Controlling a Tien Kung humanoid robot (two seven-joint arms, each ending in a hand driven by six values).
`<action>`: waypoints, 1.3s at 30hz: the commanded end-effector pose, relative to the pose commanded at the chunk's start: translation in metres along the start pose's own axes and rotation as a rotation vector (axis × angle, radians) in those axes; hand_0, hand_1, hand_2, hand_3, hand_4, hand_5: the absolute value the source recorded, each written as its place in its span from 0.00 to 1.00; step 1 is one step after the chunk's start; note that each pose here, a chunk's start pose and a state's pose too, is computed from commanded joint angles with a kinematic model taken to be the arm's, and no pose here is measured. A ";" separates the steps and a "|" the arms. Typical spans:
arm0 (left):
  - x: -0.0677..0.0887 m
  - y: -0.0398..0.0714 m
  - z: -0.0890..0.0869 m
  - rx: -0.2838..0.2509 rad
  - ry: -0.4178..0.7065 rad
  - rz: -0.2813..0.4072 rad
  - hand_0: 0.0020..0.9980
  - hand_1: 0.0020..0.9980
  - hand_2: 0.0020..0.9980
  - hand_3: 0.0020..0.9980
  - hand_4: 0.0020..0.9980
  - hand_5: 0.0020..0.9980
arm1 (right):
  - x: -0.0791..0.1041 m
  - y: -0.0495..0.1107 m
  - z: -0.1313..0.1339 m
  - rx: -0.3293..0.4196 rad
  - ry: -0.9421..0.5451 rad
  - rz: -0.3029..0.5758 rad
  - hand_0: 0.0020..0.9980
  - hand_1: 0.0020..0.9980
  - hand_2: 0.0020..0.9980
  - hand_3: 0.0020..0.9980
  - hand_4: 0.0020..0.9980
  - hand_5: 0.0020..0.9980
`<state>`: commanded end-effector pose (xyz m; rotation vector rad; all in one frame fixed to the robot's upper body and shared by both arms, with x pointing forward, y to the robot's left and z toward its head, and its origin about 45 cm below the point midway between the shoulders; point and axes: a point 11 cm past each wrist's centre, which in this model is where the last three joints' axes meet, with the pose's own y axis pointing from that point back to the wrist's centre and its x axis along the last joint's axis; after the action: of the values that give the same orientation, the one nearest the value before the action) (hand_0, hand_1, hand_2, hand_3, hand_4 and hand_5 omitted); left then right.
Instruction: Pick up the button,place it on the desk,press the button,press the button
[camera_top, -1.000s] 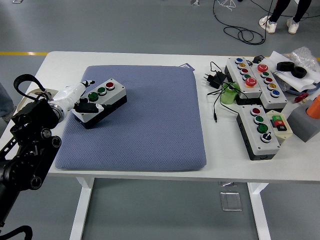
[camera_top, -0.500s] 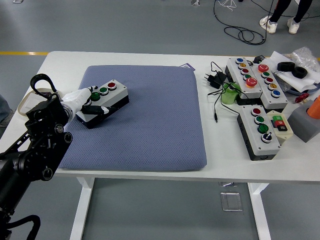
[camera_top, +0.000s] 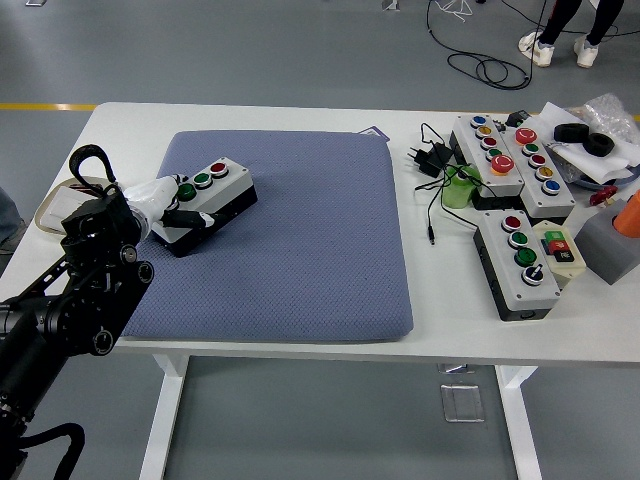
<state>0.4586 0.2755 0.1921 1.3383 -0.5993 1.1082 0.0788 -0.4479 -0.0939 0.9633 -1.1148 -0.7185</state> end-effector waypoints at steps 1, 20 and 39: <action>0.000 0.000 0.000 0.002 -0.002 -0.002 0.46 0.66 0.75 0.86 0.98 0.76 | 0.000 0.000 0.000 0.000 0.000 0.000 0.66 0.64 0.66 0.58 0.36 0.23; -0.005 -0.006 -0.002 0.015 -0.023 0.029 0.26 0.25 0.24 0.37 0.42 0.00 | 0.000 -0.001 0.003 -0.005 0.006 0.000 0.66 0.64 0.66 0.58 0.36 0.23; 0.010 0.000 0.010 -0.138 -0.033 0.189 0.20 0.07 0.09 0.22 0.15 0.00 | 0.001 0.000 0.001 0.001 -0.003 0.001 0.66 0.64 0.66 0.58 0.36 0.23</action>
<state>0.4655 0.2685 0.2029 1.2009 -0.8253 1.1765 0.0784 -0.4485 -0.0937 0.9624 -1.1182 -0.7192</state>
